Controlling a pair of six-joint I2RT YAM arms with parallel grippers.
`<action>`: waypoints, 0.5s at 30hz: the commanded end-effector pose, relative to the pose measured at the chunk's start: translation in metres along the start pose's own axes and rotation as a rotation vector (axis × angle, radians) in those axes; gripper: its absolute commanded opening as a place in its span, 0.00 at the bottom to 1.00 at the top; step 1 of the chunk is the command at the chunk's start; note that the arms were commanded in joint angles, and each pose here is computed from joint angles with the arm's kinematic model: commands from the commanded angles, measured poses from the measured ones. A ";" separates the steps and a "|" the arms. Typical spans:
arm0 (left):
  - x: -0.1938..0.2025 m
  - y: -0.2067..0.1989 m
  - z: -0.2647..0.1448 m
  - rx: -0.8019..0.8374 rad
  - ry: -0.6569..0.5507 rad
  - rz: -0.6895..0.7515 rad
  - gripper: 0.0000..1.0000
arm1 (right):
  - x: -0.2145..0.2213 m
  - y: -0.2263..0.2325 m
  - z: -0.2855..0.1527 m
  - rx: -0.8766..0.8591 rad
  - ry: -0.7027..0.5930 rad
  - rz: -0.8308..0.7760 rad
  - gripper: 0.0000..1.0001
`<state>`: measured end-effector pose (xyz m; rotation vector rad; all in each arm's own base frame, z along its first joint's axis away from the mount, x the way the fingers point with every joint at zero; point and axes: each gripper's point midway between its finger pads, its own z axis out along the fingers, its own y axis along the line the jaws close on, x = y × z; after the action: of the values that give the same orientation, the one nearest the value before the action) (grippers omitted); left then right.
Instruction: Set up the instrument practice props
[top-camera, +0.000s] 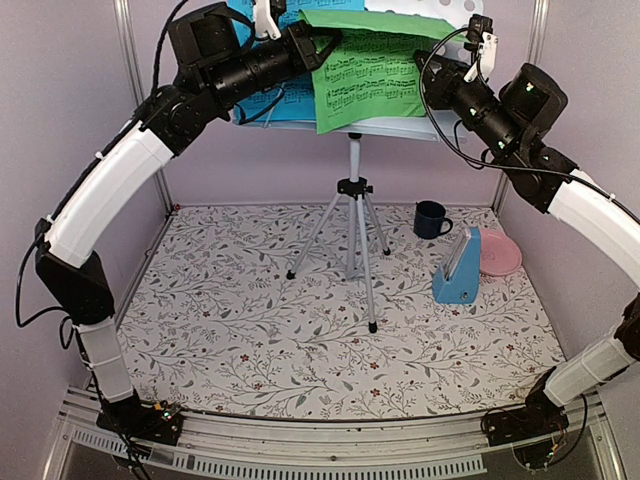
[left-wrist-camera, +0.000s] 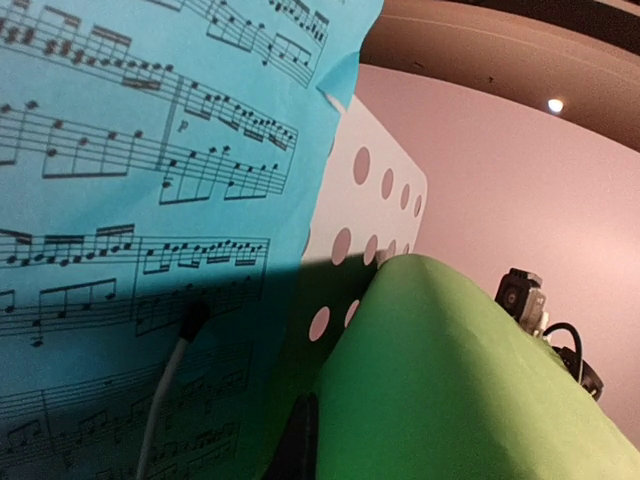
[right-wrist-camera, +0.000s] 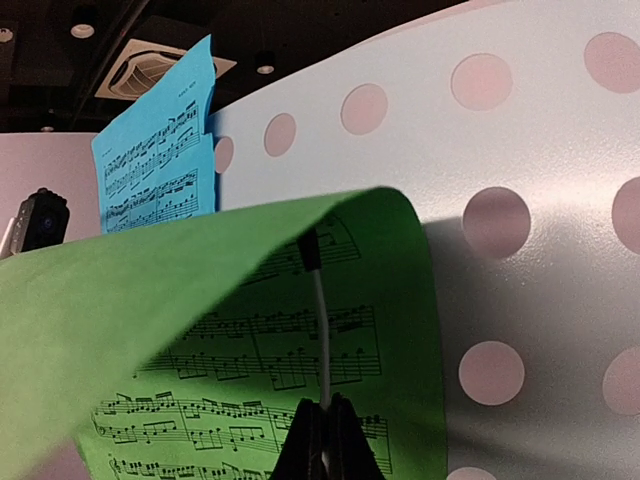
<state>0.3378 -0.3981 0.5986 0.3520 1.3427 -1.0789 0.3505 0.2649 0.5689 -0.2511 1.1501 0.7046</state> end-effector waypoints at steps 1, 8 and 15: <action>0.014 -0.006 0.006 0.053 0.054 0.022 0.00 | -0.016 0.012 -0.001 -0.063 -0.057 -0.032 0.00; 0.031 -0.009 0.016 0.095 0.093 0.026 0.00 | -0.018 0.019 0.001 -0.101 -0.068 -0.035 0.00; 0.047 -0.007 0.032 0.123 0.098 0.034 0.00 | -0.016 0.022 0.001 -0.121 -0.064 -0.032 0.00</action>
<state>0.3414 -0.4329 0.5735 0.4833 1.3724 -1.1228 0.3430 0.2739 0.5714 -0.3225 1.1197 0.7227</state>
